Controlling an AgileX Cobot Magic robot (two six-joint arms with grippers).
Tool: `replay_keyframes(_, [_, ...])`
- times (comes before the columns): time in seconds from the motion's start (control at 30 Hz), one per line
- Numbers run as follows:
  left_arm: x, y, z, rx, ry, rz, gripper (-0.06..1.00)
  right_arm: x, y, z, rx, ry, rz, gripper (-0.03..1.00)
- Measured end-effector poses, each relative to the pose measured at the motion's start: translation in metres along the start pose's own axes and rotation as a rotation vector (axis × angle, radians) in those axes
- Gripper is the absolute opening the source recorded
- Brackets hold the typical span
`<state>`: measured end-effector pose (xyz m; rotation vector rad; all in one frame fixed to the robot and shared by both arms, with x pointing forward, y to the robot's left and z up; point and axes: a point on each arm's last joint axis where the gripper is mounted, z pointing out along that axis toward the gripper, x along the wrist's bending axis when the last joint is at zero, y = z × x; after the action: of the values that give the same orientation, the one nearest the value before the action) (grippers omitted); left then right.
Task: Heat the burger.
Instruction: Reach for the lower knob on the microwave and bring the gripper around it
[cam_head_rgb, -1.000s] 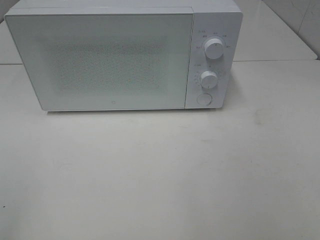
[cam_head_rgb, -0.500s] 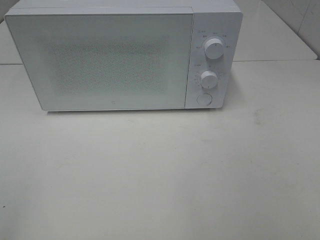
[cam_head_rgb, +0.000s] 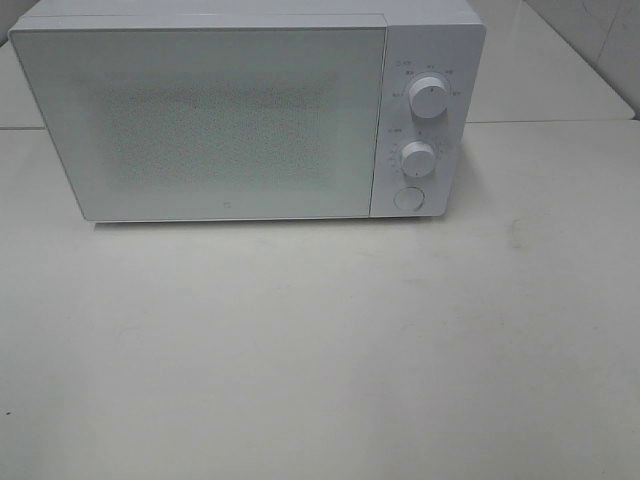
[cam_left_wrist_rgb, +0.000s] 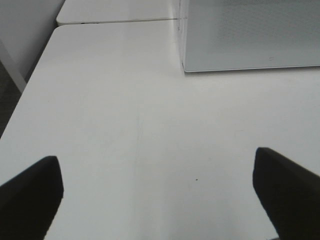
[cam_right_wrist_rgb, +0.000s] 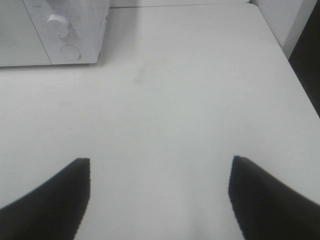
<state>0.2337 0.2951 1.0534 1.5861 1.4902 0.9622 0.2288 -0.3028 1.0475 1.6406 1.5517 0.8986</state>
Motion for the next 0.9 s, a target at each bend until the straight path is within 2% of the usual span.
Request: replay_keyframes(0.9, [0.0001,0.0,-0.0001,-0.001,-0.018,0.009,0.97,0.0,0.0,0.0,0.0,0.0,0.0,0.74])
